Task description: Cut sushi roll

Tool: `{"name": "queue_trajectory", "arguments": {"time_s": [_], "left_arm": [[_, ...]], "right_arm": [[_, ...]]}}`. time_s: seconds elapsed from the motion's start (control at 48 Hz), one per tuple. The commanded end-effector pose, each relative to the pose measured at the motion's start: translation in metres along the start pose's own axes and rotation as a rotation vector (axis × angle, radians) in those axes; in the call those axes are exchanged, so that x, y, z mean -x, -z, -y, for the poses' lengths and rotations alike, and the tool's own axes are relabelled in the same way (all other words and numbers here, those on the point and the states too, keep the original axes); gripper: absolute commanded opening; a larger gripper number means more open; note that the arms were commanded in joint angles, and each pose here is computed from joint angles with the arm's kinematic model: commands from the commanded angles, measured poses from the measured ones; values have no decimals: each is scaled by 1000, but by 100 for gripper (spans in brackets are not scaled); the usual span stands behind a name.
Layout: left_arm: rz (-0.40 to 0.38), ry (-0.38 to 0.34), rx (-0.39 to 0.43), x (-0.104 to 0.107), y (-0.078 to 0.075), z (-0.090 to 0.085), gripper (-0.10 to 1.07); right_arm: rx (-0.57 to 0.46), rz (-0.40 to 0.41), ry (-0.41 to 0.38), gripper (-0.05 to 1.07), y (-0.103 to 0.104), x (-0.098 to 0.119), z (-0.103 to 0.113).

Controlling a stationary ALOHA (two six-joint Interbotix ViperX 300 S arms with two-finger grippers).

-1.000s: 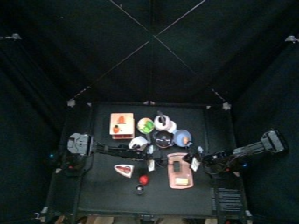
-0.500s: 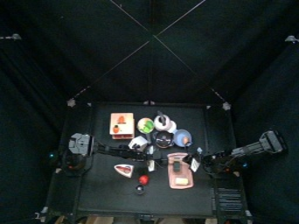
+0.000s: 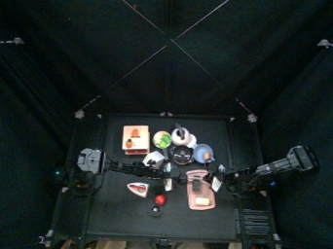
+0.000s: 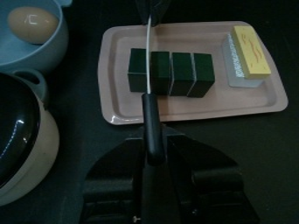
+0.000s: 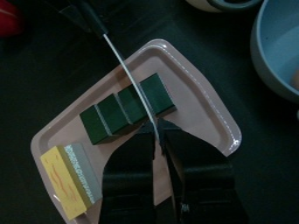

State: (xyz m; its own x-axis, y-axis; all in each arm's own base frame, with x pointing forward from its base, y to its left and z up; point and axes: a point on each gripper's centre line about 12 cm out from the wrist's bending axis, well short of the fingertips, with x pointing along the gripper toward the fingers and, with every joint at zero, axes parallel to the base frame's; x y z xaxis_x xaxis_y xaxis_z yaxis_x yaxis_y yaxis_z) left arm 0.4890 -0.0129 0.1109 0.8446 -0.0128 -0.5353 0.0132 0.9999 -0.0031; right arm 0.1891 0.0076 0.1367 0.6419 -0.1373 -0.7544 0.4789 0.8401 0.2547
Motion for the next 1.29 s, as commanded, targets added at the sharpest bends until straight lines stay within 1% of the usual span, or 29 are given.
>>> {"name": "queue_trajectory", "arguments": {"time_s": [0.0, 0.167, 0.292, 0.646, 0.875, 0.958, 1.062, 1.146, 1.271], "left_arm": [[8, 7, -5, 1, -5, 4, 60], [-26, 8, -4, -1, 0, 4, 60], [-37, 9, -3, -1, 1, 4, 60], [-35, 9, -4, -1, 1, 4, 60], [-35, 9, -4, -1, 1, 4, 60], [-35, 9, -3, -1, 1, 4, 60], [-23, 9, -5, 0, -4, 4, 60], [-12, 9, -8, 1, -8, 4, 60], [-6, 5, -6, 2, -11, 2, 60]], "right_arm": [[-15, -10, 17, 40, 1, -3, 2], [-15, -21, 16, 40, 2, -5, 2], [-15, -30, 18, 40, 3, -6, 1], [-12, -58, 39, 40, 8, -11, 4], [-12, -59, 40, 40, 9, -11, 4], [-11, -55, 42, 40, 7, -12, 4], [-8, -40, 47, 40, 3, -11, 5], [-11, -16, 54, 40, -4, -9, 7], [-7, 13, 60, 40, -9, -7, 10]]}}
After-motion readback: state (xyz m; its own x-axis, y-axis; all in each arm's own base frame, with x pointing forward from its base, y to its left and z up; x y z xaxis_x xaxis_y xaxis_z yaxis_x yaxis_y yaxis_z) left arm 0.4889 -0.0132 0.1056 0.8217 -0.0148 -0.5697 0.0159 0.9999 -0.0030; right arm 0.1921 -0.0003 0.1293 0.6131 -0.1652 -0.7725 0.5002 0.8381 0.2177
